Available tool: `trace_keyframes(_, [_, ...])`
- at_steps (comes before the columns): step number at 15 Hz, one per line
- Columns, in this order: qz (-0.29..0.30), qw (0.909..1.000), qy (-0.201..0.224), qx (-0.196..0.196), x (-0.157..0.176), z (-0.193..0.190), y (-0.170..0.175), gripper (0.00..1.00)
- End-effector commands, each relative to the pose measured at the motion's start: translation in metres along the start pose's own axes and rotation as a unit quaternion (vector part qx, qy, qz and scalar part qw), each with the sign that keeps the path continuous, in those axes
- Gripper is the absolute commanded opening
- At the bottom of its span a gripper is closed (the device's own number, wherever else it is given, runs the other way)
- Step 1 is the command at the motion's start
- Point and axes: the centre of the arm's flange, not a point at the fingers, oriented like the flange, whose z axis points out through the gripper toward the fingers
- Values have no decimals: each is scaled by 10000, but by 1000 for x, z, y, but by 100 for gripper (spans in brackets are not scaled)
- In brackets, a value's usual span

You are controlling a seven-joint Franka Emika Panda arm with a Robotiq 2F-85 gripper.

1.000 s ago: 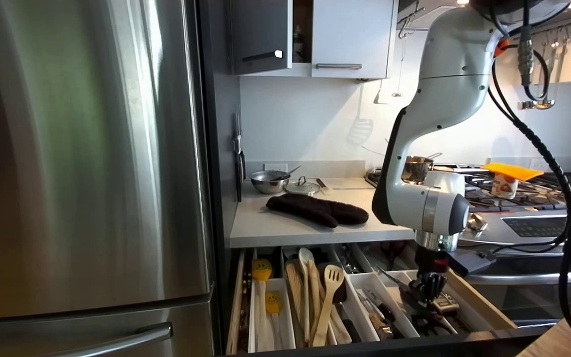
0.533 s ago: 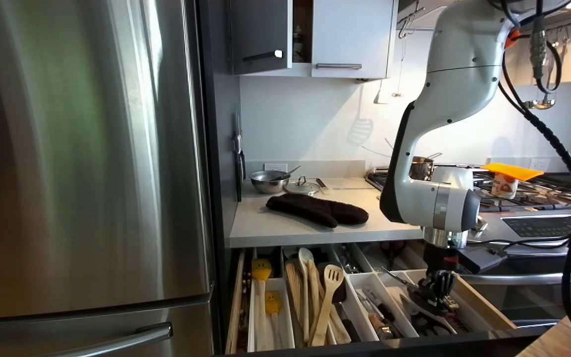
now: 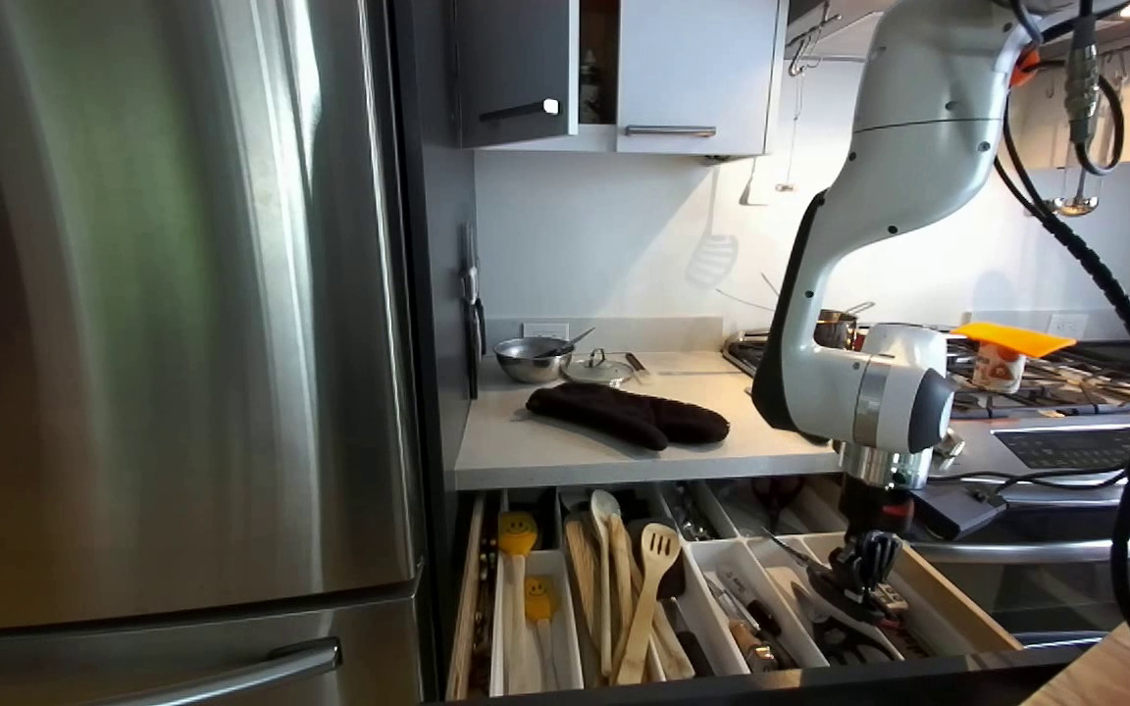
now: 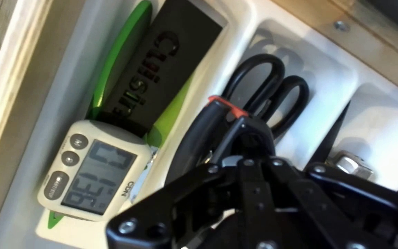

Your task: Move one scissors in the drawer forwards

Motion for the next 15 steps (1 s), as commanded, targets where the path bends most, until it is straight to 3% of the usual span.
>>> trace_keyframes(1, [-158, 9993, 344, 1, -15, -2, -16, 0])
trace_keyframes(7, [-261, 9931, 1130, -173, -9, -17, -33, 0])
trace_keyframes(12, [-118, 9923, 1193, -315, -1, -17, -31, 0])
trace_keyframes(15, [-173, 9866, 1594, -316, 3, -14, -29, 0])
